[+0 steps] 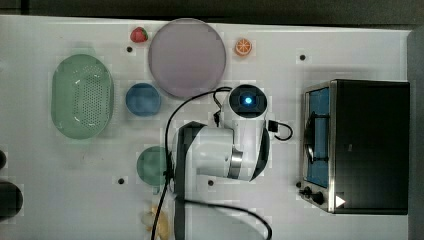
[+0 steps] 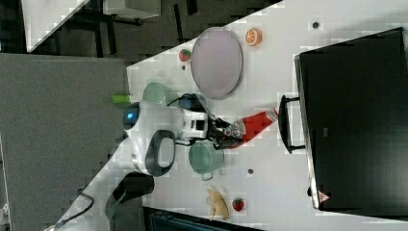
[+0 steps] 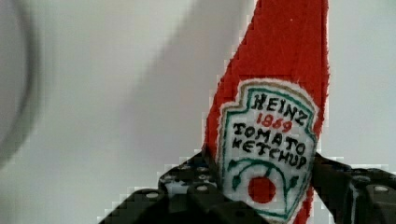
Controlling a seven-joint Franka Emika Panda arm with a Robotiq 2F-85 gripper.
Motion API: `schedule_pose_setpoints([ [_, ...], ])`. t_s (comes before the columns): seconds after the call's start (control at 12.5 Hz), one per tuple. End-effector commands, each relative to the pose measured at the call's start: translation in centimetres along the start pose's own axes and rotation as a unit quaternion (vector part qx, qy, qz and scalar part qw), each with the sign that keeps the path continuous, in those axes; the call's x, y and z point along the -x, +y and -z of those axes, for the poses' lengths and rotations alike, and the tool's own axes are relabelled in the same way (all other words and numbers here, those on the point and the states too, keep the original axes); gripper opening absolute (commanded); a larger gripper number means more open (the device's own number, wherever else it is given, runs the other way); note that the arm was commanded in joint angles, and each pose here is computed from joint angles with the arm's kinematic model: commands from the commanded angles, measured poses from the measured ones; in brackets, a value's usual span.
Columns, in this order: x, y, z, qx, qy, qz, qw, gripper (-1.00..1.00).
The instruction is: Pick Ketchup from oven and place it on table.
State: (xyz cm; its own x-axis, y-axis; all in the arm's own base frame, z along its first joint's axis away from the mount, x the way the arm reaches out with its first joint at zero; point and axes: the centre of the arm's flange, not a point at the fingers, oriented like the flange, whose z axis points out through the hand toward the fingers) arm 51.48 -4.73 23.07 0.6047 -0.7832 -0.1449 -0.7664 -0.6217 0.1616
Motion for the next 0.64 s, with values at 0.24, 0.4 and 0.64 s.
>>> schedule_pose_setpoints([
  [0.24,0.7,-3.2,-2.9,-0.029,0.038,0.027,0.998,0.32],
  [0.4,0.7,-3.4,-3.5,-0.032,0.039,0.026,0.998,0.73],
  [0.64,0.5,-4.2,-0.1,-0.056,0.054,0.026,0.997,1.0],
])
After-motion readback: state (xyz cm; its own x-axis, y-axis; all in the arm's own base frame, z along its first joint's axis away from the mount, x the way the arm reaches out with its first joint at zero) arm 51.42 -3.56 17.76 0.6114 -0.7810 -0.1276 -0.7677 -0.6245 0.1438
